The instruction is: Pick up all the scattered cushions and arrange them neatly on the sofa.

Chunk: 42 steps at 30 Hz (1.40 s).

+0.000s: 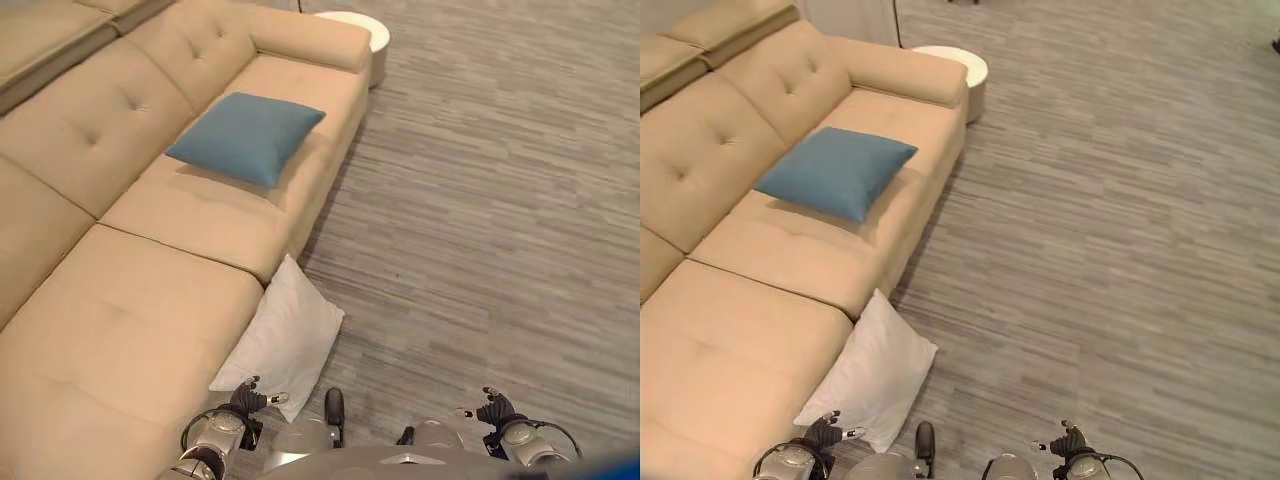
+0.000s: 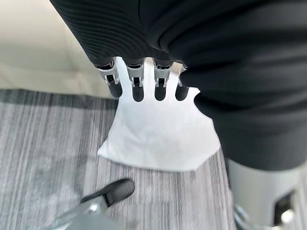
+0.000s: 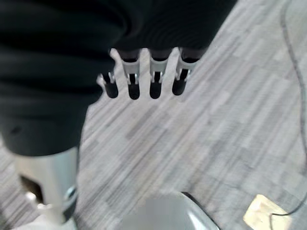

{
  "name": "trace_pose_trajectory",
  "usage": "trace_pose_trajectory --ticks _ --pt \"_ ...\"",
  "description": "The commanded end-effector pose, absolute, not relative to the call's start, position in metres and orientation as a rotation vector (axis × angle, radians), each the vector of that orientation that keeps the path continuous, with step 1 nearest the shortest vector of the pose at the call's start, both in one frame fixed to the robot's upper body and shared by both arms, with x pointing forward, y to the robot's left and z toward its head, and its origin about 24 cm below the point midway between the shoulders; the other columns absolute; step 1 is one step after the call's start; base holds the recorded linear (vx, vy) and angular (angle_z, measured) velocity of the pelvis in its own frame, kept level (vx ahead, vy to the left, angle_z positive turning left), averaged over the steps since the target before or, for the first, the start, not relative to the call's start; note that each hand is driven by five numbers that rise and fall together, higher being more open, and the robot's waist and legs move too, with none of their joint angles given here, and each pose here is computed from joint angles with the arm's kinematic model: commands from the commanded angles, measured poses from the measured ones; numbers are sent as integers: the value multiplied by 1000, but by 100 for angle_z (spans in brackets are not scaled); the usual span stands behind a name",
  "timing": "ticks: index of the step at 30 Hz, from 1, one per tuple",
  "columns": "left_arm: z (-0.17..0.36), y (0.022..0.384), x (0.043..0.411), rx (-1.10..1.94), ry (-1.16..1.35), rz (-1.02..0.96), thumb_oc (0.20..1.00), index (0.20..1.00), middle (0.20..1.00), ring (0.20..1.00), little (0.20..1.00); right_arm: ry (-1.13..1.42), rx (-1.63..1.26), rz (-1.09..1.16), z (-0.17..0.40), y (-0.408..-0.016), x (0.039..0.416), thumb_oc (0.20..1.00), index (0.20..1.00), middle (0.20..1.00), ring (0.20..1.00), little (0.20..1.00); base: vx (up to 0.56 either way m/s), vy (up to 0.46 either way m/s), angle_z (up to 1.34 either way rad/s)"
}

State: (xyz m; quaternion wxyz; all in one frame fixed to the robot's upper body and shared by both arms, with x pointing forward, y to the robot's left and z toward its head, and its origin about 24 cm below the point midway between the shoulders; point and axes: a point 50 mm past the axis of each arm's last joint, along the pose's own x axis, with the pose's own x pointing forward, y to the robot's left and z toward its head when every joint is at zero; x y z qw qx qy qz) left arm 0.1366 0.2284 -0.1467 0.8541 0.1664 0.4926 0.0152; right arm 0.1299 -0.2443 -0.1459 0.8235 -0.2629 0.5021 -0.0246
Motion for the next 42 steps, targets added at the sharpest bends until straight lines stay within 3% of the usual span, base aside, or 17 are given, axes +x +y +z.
trace_pose_trajectory --ticks 1,20,26,42 --pt "-144 220 146 353 981 10 1000 1000 1000 1000 1000 1015 -611 -77 -136 -260 141 1000 1000 1000 1000 1000 152 -107 105" --pt "-150 217 135 369 1044 -9 1000 1000 1000 1000 1000 1075 -592 -87 -141 -265 124 1000 1000 1000 1000 1000 38 -138 128" --pt "-155 229 115 373 1116 32 1000 1000 1000 1000 1000 1084 -601 -38 -145 -253 126 1000 1000 1000 1000 1000 165 135 18" --pt "-149 249 118 406 1101 86 1000 1000 1000 1000 1000 1024 -601 8 -141 -242 144 1000 1000 1000 1000 1000 89 51 13"
